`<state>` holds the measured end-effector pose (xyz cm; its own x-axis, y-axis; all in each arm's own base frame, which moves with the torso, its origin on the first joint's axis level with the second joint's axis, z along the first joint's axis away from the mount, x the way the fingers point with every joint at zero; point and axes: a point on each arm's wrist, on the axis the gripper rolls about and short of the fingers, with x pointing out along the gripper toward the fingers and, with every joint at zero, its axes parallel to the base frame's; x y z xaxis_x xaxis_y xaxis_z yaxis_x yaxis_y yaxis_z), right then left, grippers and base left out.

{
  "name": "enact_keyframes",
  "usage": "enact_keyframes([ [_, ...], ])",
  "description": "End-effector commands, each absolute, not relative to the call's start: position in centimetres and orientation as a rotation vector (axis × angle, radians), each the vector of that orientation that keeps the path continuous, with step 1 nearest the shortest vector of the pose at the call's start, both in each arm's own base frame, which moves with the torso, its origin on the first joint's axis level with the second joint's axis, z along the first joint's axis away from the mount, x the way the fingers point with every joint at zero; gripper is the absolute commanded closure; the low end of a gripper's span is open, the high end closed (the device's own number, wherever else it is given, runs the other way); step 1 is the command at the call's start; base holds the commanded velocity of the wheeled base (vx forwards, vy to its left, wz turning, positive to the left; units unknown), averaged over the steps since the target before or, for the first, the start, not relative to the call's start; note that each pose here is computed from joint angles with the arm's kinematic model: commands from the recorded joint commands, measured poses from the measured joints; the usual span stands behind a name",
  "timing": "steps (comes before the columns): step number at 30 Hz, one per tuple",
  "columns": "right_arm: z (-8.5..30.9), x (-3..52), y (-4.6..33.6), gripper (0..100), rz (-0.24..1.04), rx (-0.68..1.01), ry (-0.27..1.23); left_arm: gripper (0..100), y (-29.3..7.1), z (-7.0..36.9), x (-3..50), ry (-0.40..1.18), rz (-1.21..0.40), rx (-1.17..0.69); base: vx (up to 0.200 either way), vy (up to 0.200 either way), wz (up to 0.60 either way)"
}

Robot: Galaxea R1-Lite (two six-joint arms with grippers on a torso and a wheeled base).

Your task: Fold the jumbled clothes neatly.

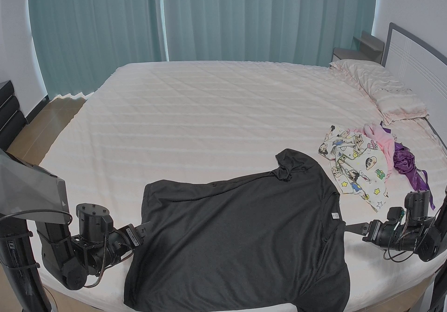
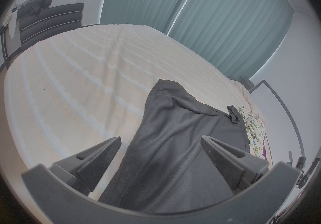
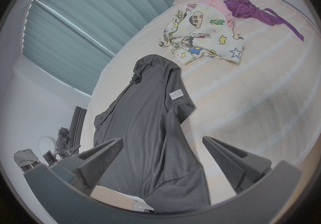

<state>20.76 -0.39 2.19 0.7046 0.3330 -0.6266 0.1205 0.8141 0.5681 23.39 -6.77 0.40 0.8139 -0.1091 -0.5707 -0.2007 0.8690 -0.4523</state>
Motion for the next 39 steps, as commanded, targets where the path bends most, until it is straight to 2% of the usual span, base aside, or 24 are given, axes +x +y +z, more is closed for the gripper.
enact_keyframes([
  [1,2.1,20.7,-0.4,0,0.127,0.623,0.799,0,-6.8,0.1,23.4,0.634,0.054,-0.52,0.0,0.0,0.0],
  [6,2.0,20.7,-0.3,0,0.129,0.619,0.804,0,-6.8,0.2,23.5,0.631,0.053,-0.523,0.0,0.0,0.0],
  [17,2.1,20.2,0.4,0,0.153,0.608,0.808,0,-7.3,2.2,30.0,0.44,0.042,-0.587,0.0,0.0,0.0],
  [23,2.2,20.0,0.4,0,0.16,0.606,0.783,0,-7.3,0.6,35.3,0.477,0.084,-0.571,0.0,0.0,0.0],
  [28,2.0,19.9,0.3,0,0.155,0.607,0.788,0,-6.6,-2.8,38.2,0.502,0.081,-0.409,0.0,0.0,0.0],
  [30,2.0,19.9,0.3,0,0.156,0.608,0.79,0,-6.5,-3.4,39.3,0.487,0.082,-0.397,0.0,0.0,0.0],
  [39,1.9,19.7,1.0,0,0.181,0.593,0.803,0,-6.5,-3.5,41.4,0.436,0.075,-0.412,0.0,0.0,0.0],
])
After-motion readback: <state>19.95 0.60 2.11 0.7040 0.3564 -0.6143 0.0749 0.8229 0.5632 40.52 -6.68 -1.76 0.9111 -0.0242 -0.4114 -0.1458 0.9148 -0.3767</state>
